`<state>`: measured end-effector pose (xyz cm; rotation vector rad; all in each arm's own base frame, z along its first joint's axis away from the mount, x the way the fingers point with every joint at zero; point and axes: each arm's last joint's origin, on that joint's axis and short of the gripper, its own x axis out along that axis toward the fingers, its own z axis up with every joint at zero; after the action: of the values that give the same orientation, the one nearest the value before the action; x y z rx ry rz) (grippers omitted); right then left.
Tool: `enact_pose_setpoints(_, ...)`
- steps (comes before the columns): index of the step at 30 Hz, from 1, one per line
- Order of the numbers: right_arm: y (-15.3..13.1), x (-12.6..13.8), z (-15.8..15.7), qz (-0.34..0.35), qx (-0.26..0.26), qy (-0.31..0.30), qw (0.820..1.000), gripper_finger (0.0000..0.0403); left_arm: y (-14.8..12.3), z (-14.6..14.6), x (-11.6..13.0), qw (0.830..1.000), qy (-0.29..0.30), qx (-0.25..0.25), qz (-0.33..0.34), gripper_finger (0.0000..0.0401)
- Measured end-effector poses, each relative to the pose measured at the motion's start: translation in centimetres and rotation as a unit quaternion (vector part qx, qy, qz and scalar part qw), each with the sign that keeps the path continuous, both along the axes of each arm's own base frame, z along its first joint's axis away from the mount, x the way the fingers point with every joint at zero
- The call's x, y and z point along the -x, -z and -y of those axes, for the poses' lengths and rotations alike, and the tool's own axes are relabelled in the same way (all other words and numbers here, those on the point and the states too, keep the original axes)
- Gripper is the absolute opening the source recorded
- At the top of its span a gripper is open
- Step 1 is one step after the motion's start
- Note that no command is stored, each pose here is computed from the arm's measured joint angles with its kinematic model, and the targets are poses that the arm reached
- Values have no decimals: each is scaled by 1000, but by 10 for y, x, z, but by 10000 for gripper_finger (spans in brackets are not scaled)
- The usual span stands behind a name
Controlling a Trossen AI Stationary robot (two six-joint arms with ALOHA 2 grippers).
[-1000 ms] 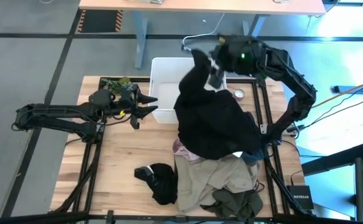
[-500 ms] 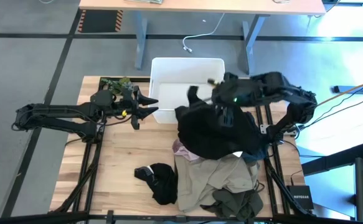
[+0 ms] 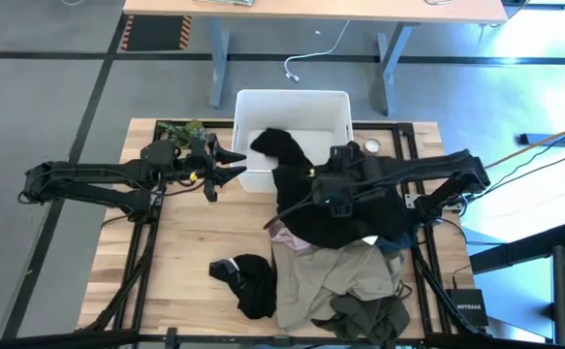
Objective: Sort clothes
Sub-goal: Put the black pants in the white bin
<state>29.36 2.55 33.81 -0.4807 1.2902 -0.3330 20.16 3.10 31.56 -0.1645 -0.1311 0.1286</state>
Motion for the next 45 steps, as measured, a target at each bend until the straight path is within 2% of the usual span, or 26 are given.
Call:
enact_pose_setpoints(4,20,-4,1,-3,18,1,1000,254,0,0,0,1000,-1,-1,0,157)
enact_pose_setpoints(7,27,-4,2,-4,41,4,999,227,0,0,0,1000,-1,-2,0,157)
enact_pose_setpoints(11,25,-4,3,2,63,9,998,133,0,0,0,1000,-1,-4,0,157)
enact_pose_setpoints(14,25,-4,2,4,55,6,998,40,0,0,0,1000,-2,-5,0,157)
enact_pose_setpoints(15,23,-4,2,1,48,-1,999,23,0,0,0,1000,-2,-5,0,157)
enact_pose_setpoints(20,8,-5,1,20,34,-7,999,33,0,0,0,1000,-2,-6,2,157)
enact_pose_setpoints(25,-44,1,2,105,34,-4,994,11,-1,0,0,1000,-1,-6,4,157)
enact_pose_setpoints(28,-80,6,4,169,44,-1,985,12,-2,0,0,1000,-2,-7,8,157)
enact_pose_setpoints(31,-120,17,7,236,79,8,968,20,-2,0,0,1000,-2,-7,8,157)
enact_pose_setpoints(35,-171,30,11,337,130,15,932,15,-2,0,0,1000,-2,-7,9,157)
enact_pose_setpoints(40,-228,47,22,467,167,17,868,13,-2,0,0,1000,-2,-7,9,157)
enact_pose_setpoints(45,-260,53,43,552,212,11,807,18,-2,0,0,1000,-2,-8,9,157)
